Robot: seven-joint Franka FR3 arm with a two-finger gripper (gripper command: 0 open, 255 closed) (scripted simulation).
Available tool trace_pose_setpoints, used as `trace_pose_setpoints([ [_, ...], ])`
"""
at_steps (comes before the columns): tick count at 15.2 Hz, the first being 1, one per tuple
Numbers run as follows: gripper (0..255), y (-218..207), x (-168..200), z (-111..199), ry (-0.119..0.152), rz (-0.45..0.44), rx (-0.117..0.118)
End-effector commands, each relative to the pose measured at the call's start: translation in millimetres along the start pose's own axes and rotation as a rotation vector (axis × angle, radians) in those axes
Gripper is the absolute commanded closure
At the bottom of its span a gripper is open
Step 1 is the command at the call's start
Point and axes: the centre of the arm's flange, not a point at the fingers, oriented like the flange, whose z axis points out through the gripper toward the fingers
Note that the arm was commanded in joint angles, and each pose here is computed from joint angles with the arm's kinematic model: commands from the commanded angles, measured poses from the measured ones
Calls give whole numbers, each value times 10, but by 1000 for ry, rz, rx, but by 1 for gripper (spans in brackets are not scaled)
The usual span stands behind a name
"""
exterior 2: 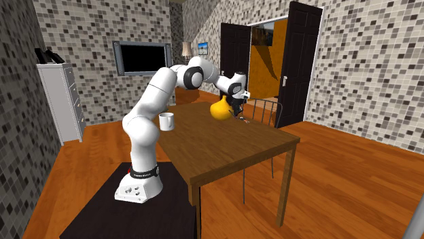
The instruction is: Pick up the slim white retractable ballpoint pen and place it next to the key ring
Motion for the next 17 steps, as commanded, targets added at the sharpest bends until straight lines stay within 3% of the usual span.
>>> trace_pose_setpoints([
  [1, 0, 44, -192, 236, -111, -3, -14],
  [5, 0, 109, -203, 271, -112, -3, -12],
  [10, 0, -45, -69, -297, -111, -3, -16],
  [17, 0, -45, -69, -297, -111, -3, -16],
])
